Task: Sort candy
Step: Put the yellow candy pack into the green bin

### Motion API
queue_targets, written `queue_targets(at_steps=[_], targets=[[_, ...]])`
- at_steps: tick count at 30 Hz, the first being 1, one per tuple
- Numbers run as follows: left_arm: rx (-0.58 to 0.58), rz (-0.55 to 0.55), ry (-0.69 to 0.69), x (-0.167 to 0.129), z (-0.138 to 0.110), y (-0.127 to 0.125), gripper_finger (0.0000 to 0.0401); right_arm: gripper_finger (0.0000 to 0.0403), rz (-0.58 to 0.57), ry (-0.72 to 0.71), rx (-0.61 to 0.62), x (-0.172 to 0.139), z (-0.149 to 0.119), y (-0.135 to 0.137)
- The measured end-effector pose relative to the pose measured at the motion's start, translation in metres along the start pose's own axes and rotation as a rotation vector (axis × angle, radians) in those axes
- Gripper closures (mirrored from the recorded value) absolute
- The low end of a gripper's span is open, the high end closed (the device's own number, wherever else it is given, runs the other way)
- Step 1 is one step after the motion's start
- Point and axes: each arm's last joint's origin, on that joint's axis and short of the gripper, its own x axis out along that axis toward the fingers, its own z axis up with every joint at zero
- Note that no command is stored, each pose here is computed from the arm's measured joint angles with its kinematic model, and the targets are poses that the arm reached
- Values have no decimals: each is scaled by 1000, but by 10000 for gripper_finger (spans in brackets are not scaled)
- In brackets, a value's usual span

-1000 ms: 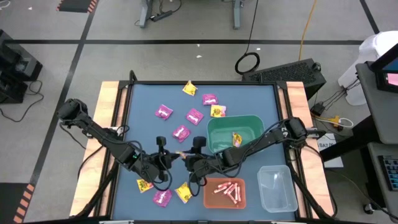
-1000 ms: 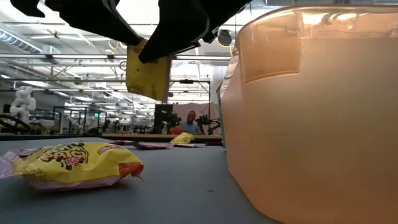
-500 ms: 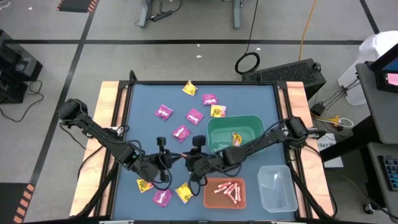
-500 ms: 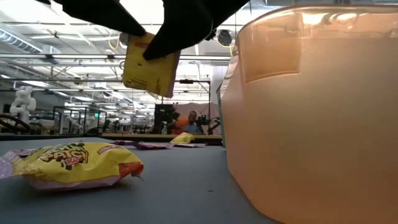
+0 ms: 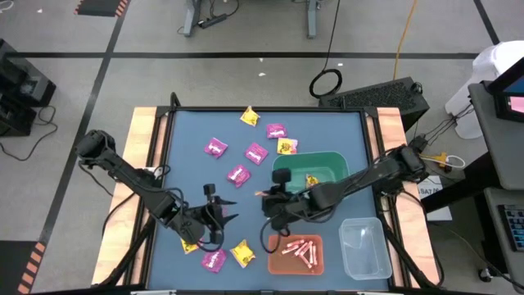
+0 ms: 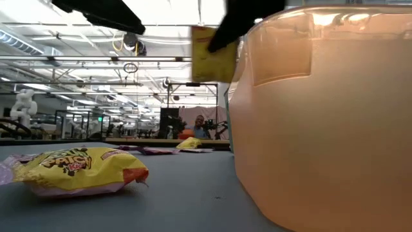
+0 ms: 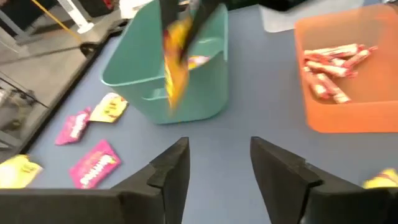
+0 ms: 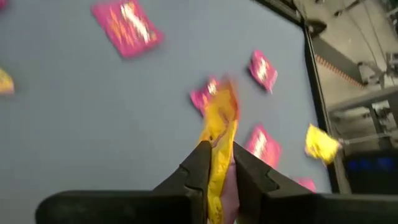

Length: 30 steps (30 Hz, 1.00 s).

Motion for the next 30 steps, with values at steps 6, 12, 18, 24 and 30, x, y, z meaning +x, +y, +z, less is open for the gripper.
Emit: queue_targets(at_steps=[6, 12, 18, 24, 30], targets=[[-72, -81, 7, -10, -3, -11, 221, 364, -5, 127, -7, -35, -17, -24], [-130, -99, 52, -18, -11, -17, 221, 364, -7, 176, -6, -56, -26, -39], [-199, -79, 124, -24, -22, -18, 221, 364, -13, 198, -16, -58, -33, -40], [-239, -73, 194, -32, -32, -20, 221, 364, -31, 286, -22, -35, -62, -30], [-229, -159, 238, -42, -37, -29, 221, 364, -80, 374, -10, -16, -95, -23]])
